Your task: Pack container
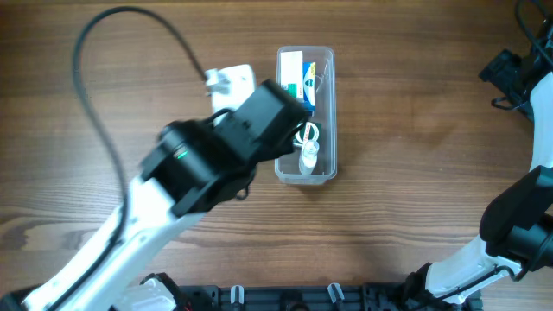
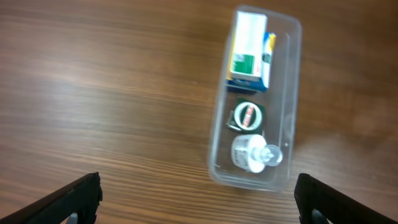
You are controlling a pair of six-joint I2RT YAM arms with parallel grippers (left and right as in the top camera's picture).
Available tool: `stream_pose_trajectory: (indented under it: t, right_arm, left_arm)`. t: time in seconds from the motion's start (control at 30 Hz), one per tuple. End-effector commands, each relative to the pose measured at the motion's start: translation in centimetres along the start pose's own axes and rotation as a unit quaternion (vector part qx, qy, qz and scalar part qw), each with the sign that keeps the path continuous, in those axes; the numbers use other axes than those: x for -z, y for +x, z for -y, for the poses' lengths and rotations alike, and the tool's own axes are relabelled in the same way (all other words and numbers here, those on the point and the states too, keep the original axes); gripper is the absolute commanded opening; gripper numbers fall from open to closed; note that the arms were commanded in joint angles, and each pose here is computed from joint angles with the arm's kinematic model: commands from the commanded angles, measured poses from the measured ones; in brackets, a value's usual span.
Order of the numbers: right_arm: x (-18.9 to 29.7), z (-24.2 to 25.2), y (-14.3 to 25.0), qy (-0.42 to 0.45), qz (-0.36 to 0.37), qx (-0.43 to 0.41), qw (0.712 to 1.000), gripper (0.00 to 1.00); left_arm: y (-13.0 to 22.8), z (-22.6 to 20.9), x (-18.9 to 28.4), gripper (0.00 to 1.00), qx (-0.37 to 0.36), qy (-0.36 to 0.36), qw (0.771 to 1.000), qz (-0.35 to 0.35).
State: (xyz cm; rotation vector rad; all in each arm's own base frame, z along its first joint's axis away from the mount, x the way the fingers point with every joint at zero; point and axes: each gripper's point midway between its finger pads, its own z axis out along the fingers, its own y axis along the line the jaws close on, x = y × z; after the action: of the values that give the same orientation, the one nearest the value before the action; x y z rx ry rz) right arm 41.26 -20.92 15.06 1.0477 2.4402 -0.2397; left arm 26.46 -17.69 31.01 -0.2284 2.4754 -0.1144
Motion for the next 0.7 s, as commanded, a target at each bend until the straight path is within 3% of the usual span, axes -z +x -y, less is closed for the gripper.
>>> stream_pose_trajectory:
  t: [0.0,0.17,0.53,0.67]
  right_arm:
    - [-0.6,-0.2,0.3,0.007,-0.004,0.000,1.000,1.00]
    - [-0.6,-0.2,0.3,0.007,-0.004,0.000,1.000,1.00]
    - [-0.6,-0.2,0.3,0.007,-0.004,0.000,1.000,1.00]
    - [-0.6,-0.2,0.3,0.006,-0.004,0.000,1.000,1.00]
  left_arm:
    - [0.4,-4.2,1.3,1.00,0.037,-0.035,0.998,0.036]
    - [2.2,-6.0,0.5,1.00,0.048,-0.024,0.997,0.050]
    - [2.6,-5.9,0.0,1.00,0.045,-0.024,0.998,0.042]
    - [3.7,-6.1,-0.7,1.00,0.015,-0.031,0.999,0.022]
